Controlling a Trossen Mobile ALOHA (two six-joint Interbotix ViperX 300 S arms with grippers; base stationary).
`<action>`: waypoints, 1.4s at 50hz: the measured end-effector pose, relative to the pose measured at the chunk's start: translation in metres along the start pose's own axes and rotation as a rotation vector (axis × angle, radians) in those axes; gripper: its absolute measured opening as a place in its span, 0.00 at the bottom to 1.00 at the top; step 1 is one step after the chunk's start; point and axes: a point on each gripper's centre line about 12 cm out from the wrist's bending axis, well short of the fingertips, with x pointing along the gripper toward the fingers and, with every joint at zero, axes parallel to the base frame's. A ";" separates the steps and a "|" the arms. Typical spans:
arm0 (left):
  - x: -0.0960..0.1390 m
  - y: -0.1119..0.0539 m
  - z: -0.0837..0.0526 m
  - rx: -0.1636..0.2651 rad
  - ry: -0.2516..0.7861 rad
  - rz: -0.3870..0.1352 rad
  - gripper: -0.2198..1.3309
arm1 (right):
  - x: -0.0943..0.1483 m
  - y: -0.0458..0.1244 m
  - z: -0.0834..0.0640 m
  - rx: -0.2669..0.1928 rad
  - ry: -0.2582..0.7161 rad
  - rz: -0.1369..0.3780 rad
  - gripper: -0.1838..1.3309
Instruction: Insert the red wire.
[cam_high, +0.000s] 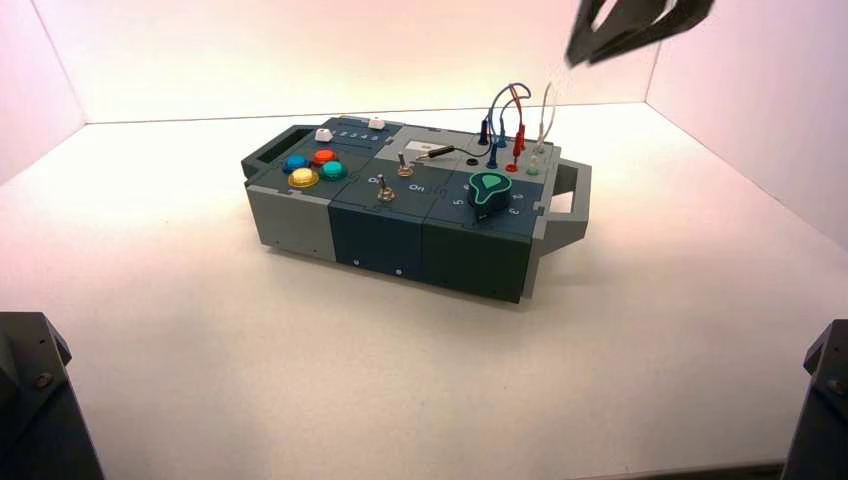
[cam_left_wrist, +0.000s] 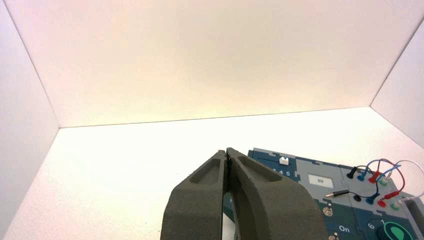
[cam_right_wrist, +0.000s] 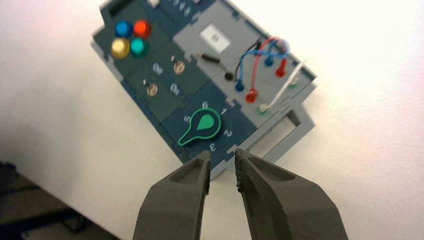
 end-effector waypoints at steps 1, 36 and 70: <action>0.000 0.000 0.000 0.000 0.000 0.001 0.04 | 0.002 0.001 0.000 -0.006 0.011 0.000 0.56; 0.002 0.000 -0.001 0.001 0.011 0.002 0.04 | 0.052 0.000 0.029 -0.064 0.140 -0.031 0.72; 0.001 0.000 -0.001 -0.001 0.008 0.002 0.04 | 0.077 -0.007 0.042 -0.097 0.183 -0.074 0.72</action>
